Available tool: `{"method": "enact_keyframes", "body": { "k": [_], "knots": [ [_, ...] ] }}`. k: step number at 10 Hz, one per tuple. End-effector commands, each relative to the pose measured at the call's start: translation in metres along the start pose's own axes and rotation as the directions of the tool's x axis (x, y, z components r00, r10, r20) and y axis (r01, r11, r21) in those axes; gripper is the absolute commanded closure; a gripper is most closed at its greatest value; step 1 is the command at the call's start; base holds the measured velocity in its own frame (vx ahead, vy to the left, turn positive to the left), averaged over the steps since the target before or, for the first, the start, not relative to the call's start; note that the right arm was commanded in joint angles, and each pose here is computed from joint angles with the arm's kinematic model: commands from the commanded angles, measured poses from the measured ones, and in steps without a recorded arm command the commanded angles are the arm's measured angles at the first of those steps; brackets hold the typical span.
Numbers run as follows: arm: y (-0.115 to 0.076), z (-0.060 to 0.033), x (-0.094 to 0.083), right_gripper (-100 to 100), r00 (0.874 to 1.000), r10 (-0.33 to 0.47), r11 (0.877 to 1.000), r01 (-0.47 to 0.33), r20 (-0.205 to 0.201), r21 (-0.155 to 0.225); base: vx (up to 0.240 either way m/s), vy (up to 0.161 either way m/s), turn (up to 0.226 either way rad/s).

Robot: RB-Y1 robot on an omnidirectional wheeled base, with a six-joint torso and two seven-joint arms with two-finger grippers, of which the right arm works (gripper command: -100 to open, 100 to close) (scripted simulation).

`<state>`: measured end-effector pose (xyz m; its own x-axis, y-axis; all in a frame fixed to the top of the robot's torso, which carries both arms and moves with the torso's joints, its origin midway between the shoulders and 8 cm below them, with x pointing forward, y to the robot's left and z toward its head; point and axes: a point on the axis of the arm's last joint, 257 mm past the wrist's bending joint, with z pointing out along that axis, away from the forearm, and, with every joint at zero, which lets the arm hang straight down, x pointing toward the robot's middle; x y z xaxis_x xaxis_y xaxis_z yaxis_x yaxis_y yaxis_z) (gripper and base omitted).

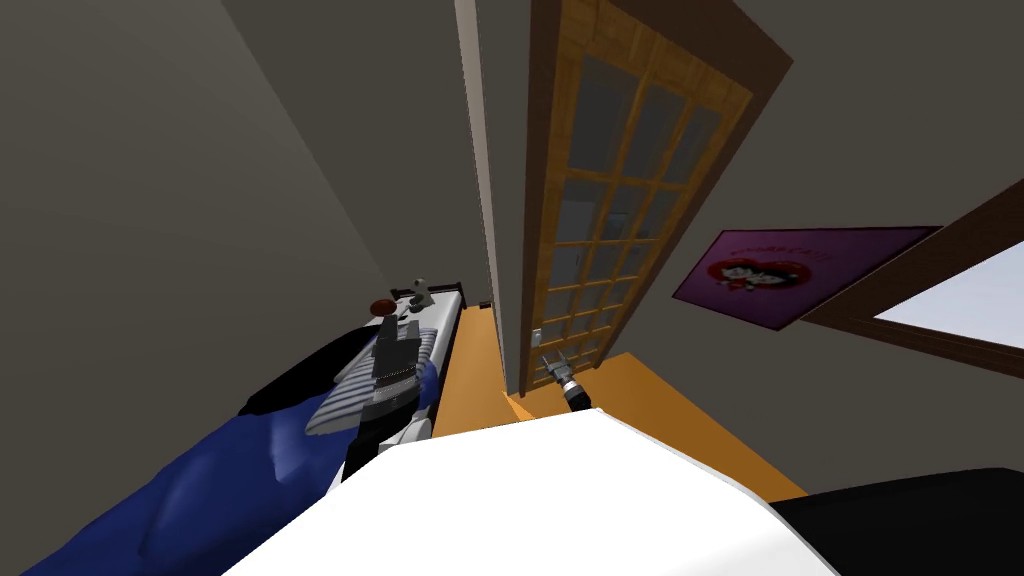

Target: Pull the door open

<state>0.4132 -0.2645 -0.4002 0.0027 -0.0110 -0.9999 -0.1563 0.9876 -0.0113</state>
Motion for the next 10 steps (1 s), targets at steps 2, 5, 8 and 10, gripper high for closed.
{"method": "enact_keyframes", "body": {
  "k": [2,5,8,10],
  "knots": [
    [-0.002,0.0195,0.002,-100,1.0,-0.003,0.999,0.004,-0.006,0.038,0.047,-0.006,0.091],
    [0.001,0.0298,0.003,-100,1.0,0.0,0.999,0.0,-0.009,0.053,0.06,-0.013,0.031],
    [0.027,0.0564,-0.001,-100,1.0,0.023,0.998,-0.023,-0.003,0.052,0.138,-0.058,0.031],
    [0.022,0.0482,0.003,100,1.0,0.02,0.998,-0.02,-0.007,0.054,0.002,-0.005,0.002]
  ]
}}
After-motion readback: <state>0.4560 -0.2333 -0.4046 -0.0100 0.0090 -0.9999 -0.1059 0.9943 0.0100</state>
